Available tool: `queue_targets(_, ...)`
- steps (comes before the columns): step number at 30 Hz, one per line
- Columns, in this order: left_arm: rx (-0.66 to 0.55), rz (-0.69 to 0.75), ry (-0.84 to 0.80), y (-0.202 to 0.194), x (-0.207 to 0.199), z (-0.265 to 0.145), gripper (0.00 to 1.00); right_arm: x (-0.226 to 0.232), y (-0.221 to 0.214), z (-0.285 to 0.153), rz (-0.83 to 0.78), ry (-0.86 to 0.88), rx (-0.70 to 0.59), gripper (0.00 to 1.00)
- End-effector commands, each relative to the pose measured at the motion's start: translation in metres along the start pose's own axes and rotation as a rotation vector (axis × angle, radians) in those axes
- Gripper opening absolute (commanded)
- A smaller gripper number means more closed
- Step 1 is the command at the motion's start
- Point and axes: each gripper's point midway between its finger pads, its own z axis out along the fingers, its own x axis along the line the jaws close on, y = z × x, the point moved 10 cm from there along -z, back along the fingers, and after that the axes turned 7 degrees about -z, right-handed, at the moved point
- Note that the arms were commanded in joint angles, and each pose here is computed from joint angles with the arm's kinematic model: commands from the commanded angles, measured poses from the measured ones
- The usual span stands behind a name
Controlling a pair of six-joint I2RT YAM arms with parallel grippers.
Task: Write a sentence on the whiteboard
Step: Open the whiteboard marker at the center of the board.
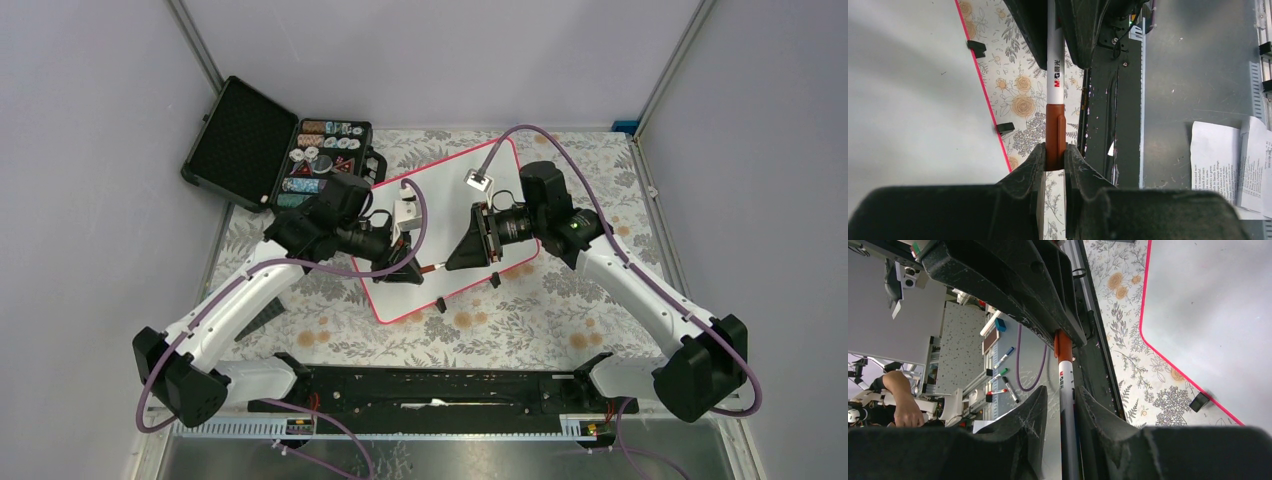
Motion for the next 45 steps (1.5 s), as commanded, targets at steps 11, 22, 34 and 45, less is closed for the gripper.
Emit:
queue_targets(11, -0.042, 0.059, 0.027, 0.017, 0.000, -0.002, 0.17, 0.008, 0.005, 0.003, -0.040, 0.018, 0.011, 0.00)
queue_targets(22, -0.059, 0.072, 0.042, 0.020, -0.004, -0.008, 0.52, 0.007, 0.008, 0.003, -0.037, -0.001, 0.009, 0.00)
queue_targets(34, -0.030, 0.065, 0.036, 0.010, 0.000, -0.003, 0.00, 0.008, 0.010, -0.001, -0.039, -0.027, 0.013, 0.00)
queue_targets(45, 0.094, 0.036, 0.069, -0.019, 0.004, -0.003, 0.00, 0.007, 0.020, -0.027, -0.066, -0.098, -0.007, 0.00)
